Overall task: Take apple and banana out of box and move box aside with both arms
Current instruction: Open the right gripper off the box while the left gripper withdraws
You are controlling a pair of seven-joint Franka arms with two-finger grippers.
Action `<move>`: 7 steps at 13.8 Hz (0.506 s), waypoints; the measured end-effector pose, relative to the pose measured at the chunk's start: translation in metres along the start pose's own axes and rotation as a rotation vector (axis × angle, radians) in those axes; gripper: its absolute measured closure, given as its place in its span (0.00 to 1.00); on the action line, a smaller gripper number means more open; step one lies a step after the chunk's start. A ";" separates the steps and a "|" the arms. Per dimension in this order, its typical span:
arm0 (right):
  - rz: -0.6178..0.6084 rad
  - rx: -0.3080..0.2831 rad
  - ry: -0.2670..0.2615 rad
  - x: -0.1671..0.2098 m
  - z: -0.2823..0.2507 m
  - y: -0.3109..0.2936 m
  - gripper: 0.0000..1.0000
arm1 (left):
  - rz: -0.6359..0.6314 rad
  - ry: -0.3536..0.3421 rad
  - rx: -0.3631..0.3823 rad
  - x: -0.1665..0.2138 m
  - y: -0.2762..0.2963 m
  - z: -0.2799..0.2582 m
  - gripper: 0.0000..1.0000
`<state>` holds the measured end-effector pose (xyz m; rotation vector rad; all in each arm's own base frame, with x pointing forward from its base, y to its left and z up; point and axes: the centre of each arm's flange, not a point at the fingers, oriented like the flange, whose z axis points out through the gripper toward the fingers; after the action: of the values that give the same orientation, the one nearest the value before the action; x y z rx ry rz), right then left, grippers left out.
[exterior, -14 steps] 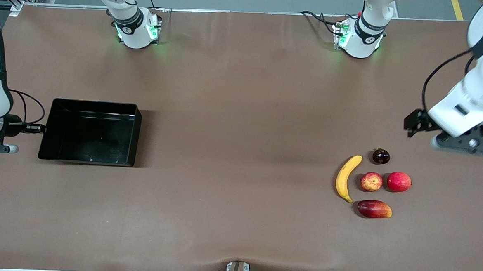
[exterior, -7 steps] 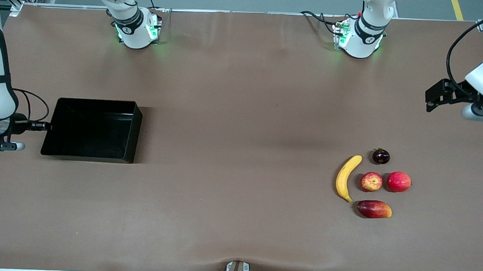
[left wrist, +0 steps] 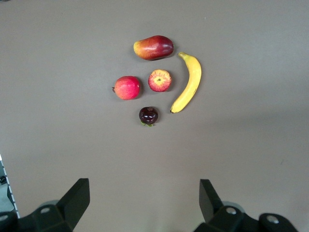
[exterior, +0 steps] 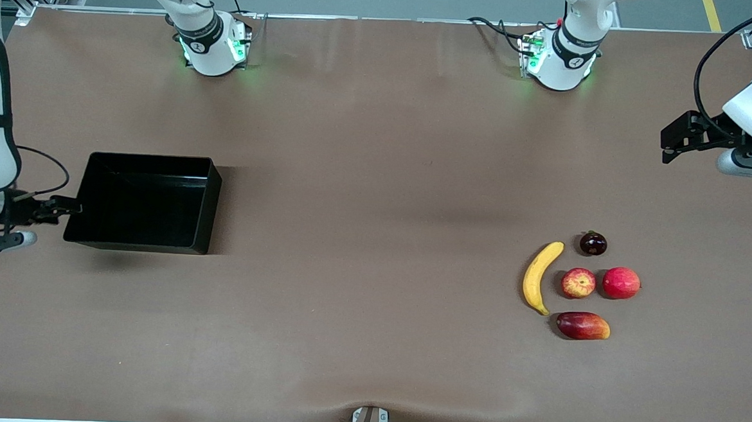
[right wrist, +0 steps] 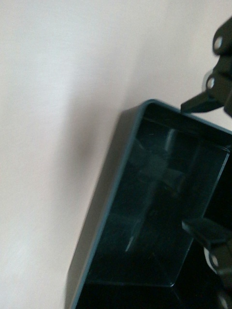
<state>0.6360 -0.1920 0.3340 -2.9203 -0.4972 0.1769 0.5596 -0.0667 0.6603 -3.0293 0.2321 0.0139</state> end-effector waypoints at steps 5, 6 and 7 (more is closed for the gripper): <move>-0.158 -0.108 0.114 0.067 -0.075 -0.070 0.00 | -0.043 -0.002 -0.028 -0.001 -0.023 0.003 0.00; -0.179 -0.121 0.131 0.075 -0.085 -0.082 0.00 | -0.041 -0.001 -0.029 -0.001 -0.022 0.002 0.00; -0.186 -0.130 0.148 0.082 -0.095 -0.093 0.00 | -0.038 0.001 -0.031 -0.002 -0.020 0.001 0.00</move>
<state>0.6967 -0.0922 0.4372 -2.9594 -0.7768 -0.0997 0.5608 -0.0468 0.6617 -3.0642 0.1766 0.0131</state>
